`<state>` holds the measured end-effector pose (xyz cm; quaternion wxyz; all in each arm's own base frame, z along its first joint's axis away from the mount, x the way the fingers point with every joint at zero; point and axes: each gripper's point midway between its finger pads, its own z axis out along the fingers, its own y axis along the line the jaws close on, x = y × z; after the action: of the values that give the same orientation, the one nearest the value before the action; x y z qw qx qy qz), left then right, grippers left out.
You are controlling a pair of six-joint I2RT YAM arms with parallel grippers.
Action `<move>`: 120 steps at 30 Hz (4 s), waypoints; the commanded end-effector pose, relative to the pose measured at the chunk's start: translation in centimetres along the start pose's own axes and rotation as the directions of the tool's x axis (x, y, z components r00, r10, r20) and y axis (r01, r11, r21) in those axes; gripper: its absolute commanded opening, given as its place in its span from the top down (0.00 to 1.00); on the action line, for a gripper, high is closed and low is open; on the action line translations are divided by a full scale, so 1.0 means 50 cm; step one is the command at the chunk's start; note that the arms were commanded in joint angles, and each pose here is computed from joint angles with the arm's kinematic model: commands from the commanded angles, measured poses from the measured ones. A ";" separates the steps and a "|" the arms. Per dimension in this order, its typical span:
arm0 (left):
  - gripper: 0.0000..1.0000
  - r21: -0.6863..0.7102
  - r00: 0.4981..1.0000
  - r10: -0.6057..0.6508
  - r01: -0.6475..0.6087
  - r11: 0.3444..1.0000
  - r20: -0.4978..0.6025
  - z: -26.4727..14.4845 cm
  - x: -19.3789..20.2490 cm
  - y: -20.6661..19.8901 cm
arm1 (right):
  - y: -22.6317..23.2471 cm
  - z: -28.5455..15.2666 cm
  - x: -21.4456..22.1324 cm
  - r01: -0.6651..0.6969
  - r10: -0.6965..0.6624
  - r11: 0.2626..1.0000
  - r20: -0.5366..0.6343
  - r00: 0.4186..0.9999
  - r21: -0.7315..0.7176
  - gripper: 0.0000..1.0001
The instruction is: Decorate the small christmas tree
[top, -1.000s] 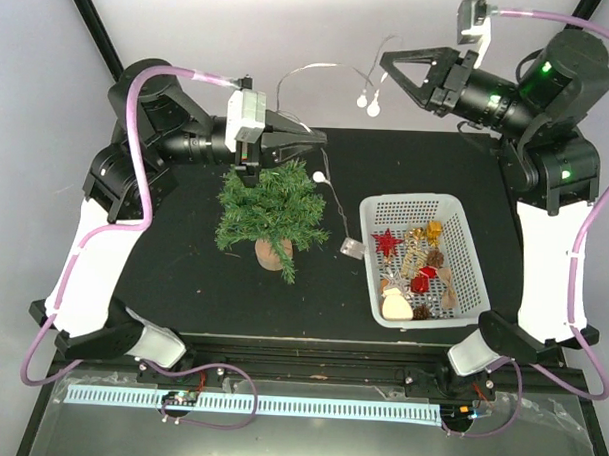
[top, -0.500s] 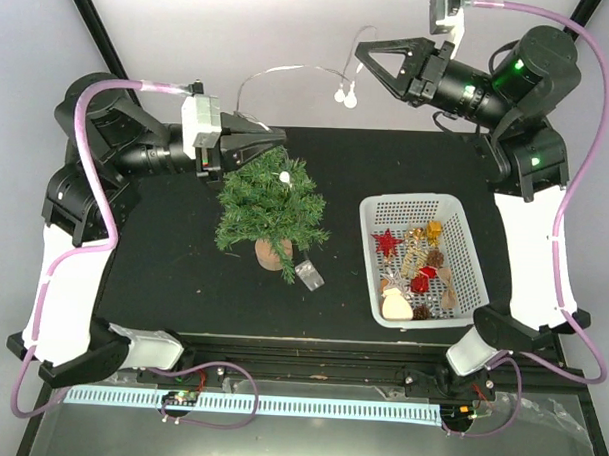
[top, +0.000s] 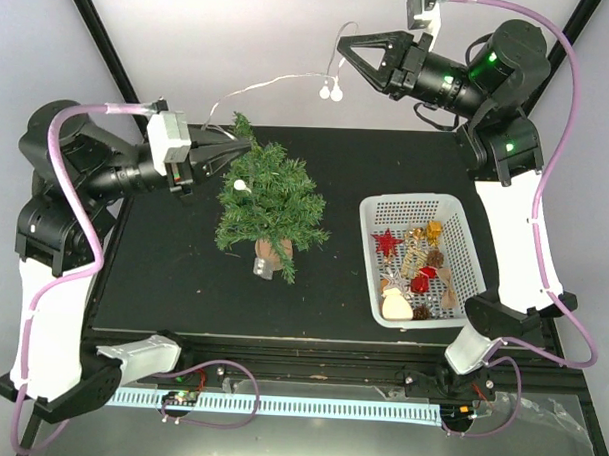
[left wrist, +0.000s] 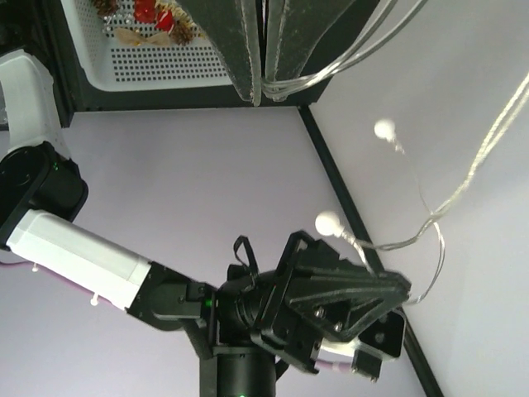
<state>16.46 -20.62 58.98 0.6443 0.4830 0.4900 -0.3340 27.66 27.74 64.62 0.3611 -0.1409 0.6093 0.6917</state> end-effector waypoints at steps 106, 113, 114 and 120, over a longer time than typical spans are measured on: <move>0.98 -0.495 0.986 -0.106 0.030 0.868 -0.126 -0.133 0.247 0.224 | -0.158 0.097 -0.018 -0.059 0.058 0.997 -0.035 0.998 -0.045 0.99; 0.98 -0.540 0.985 -0.102 0.012 0.842 -0.138 -0.139 0.266 0.258 | -0.176 0.100 -0.042 -0.070 0.070 0.996 -0.012 0.997 -0.050 0.99; 0.99 -0.549 0.985 -0.102 0.008 0.836 -0.142 -0.141 0.271 0.263 | -0.177 0.102 -0.042 -0.069 0.069 0.996 -0.013 0.998 -0.053 0.99; 0.99 -0.583 0.981 -0.099 -0.016 0.813 -0.166 -0.149 0.294 0.285 | -0.210 0.109 -0.041 -0.065 0.065 0.998 -0.015 0.998 -0.023 0.99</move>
<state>30.49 -9.38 48.30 0.6878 0.2904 0.6449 -0.1635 37.67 32.52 58.46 0.3145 -0.1192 0.6172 0.7112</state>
